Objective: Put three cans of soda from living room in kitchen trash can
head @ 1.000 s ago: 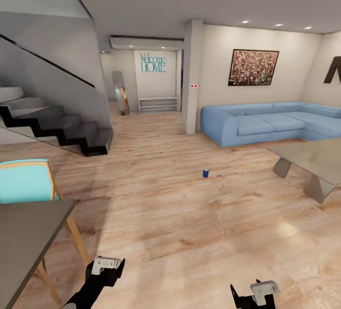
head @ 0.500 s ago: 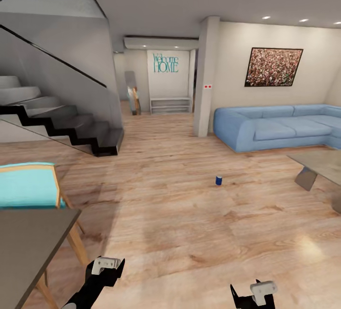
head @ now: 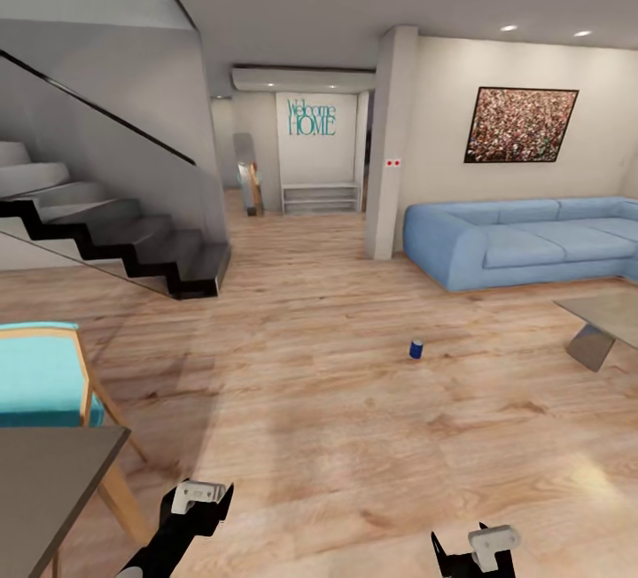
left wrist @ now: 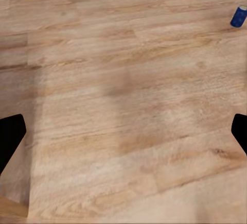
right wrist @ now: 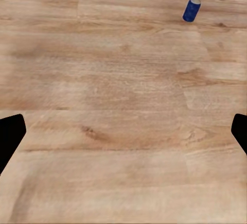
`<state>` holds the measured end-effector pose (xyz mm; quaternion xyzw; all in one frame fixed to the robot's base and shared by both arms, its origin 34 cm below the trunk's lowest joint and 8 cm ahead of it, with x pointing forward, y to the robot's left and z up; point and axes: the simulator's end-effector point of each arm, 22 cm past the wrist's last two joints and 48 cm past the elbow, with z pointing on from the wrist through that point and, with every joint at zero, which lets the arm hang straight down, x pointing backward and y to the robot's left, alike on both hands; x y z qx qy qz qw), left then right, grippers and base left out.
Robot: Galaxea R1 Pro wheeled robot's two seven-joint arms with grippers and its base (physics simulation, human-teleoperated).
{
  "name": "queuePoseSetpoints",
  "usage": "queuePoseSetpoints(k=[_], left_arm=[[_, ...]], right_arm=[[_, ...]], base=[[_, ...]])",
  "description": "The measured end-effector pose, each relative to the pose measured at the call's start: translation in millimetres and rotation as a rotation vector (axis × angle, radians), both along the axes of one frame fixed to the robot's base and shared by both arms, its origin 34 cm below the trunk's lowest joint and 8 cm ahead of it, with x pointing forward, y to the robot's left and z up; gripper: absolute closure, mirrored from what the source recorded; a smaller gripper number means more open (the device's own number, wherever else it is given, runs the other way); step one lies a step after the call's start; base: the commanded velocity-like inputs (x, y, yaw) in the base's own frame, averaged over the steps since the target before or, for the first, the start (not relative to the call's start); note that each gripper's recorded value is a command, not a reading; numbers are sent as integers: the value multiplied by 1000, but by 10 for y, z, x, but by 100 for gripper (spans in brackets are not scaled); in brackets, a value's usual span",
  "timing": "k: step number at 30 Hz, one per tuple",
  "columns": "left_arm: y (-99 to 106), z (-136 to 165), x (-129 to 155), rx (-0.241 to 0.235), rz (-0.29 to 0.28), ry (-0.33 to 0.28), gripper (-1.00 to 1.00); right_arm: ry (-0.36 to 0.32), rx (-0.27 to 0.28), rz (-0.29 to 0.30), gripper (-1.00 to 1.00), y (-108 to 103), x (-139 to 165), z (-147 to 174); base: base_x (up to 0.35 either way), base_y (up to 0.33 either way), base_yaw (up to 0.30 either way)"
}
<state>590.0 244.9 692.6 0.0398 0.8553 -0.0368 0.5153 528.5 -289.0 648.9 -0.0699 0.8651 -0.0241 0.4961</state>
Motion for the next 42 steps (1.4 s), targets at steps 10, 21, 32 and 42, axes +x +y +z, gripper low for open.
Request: queuePoseSetpoints(k=[10,21,32,42], left_arm=[[-1,3,1,-1,0,-1,-100],[0,2,1,0,0,0,-100],[-1,16,5,0,0,-4,-100],[-2,22,6,0,0,-5,-100]], right_arm=[[-1,0,-3,-100,-12,1,2],[-1,-1,0,-100,-3,1,1],[-4,-1,0,-100,-2,6,13],[-5,-1,0,-100,-2,8,19]], base=[[323,0,1],[323,0,105],[317,0,228],[312,-20,227]])
